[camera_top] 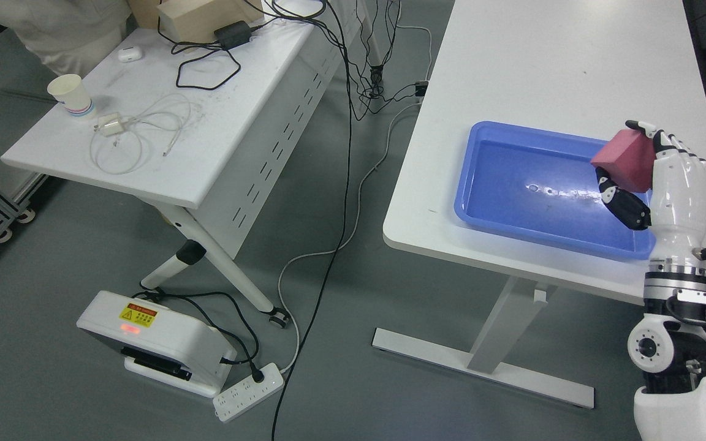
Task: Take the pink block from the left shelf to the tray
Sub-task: 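Lower the pink block into the blue tray and open the right hand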
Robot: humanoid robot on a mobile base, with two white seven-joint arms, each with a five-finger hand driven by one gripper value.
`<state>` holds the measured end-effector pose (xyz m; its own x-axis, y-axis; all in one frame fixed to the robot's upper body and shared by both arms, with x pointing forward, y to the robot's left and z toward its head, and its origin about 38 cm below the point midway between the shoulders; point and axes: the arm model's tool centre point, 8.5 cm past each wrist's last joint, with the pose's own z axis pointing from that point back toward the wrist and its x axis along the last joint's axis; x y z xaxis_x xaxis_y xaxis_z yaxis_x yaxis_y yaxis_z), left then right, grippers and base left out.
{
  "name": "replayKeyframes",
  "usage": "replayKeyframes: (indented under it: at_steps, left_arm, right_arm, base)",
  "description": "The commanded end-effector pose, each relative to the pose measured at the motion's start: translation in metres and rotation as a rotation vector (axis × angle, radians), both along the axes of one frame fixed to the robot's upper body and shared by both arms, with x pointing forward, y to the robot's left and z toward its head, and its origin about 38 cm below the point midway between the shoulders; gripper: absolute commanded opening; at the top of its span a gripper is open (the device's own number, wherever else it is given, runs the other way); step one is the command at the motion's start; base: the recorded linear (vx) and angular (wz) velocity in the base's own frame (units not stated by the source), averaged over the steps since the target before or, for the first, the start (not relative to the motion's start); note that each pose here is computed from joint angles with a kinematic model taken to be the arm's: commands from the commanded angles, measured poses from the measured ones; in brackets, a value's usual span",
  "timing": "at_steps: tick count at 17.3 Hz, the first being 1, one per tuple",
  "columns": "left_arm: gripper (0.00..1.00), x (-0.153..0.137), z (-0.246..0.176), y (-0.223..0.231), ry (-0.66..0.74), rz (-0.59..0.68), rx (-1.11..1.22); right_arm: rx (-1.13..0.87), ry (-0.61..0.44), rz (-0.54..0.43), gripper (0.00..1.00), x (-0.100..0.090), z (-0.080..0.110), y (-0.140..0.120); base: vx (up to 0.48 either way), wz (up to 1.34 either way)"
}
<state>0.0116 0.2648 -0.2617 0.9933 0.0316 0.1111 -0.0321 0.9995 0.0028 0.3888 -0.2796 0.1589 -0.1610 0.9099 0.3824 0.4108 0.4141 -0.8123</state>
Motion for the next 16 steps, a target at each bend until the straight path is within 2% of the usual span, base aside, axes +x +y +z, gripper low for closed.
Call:
replayKeyframes:
  at_steps: [1,5,7,10,12,16]
  left_arm:
    - [1.00,0.021,0.002,0.011,-0.041,-0.005,0.019]
    - [1.00,0.021,0.002,0.011,-0.041,-0.005,0.019]
    - [1.00,0.021,0.002,0.011,-0.041,-0.005,0.019]
    - [1.00,0.021,0.002,0.011,-0.041,-0.005,0.019]
    - [1.00,0.021,0.002,0.011,-0.041,-0.005,0.019]
    - [1.00,0.021,0.002,0.011,-0.041,-0.005,0.019]
  right_arm:
    - [-0.021,0.099,0.085,0.07,0.004,-0.020,0.025]
    - [-0.031,0.180,0.146,0.08,0.006,-0.037,0.044]
    - [-0.012,0.240,0.182,0.09,0.008,-0.052,0.061]
    - [0.000,0.285,0.232,0.10,0.007,-0.066,0.088]
    - [-0.004,0.298,0.233,0.11,0.008,-0.070,0.090]
    - [0.014,0.315,0.215,0.28,0.009,-0.075,0.086]
  base:
    - [0.176,-0.05]
    - [0.143,-0.05]
    - [0.109,-0.02]
    - [0.061,-0.02]
    - [0.028,-0.02]
    - [0.000,0.00]
